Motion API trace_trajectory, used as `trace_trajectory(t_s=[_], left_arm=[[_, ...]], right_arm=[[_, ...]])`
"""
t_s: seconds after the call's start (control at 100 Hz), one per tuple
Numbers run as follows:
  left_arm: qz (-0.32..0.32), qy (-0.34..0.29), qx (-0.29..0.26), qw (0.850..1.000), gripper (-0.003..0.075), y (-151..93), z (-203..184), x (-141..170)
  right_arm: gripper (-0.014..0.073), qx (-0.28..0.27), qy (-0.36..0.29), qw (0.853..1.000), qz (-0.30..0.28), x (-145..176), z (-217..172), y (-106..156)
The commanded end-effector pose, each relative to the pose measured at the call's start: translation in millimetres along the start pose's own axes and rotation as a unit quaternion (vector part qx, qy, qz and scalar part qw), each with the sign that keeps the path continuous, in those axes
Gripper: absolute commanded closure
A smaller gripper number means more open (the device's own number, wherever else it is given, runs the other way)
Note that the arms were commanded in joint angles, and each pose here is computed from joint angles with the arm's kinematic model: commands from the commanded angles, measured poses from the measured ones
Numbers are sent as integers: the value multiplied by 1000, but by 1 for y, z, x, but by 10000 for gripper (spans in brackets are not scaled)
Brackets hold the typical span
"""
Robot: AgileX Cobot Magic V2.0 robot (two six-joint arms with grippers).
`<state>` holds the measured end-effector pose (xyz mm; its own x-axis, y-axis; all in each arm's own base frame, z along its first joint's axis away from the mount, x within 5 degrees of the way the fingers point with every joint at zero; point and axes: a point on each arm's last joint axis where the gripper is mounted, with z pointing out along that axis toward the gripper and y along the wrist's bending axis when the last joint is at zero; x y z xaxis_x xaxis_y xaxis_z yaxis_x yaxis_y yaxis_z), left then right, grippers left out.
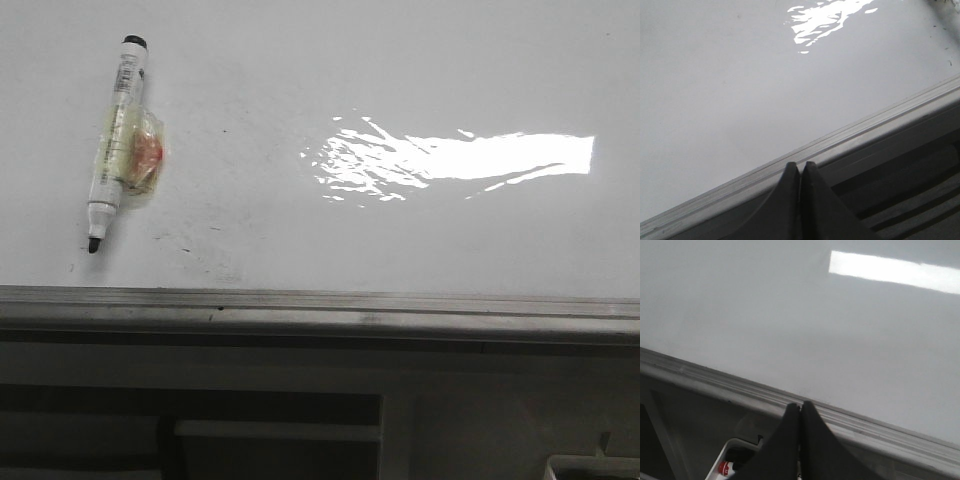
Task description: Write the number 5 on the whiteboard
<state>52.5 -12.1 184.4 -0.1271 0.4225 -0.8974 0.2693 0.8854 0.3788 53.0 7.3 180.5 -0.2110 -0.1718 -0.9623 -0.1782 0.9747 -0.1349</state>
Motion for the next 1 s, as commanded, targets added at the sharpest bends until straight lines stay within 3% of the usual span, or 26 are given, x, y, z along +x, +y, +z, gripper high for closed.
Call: trace_trajectory(t_s=[0.0, 0.82, 0.99], left_arm=[[-13, -32, -18, 999, 741, 1, 0, 0], [-13, -32, -18, 999, 741, 1, 0, 0], [-11, -32, -18, 999, 741, 1, 0, 0]], right_arm=[[659, 3, -8, 1000, 1, 5, 1, 1], [659, 3, -8, 1000, 1, 5, 1, 1], [659, 6, -43, 999, 1, -2, 1, 0]])
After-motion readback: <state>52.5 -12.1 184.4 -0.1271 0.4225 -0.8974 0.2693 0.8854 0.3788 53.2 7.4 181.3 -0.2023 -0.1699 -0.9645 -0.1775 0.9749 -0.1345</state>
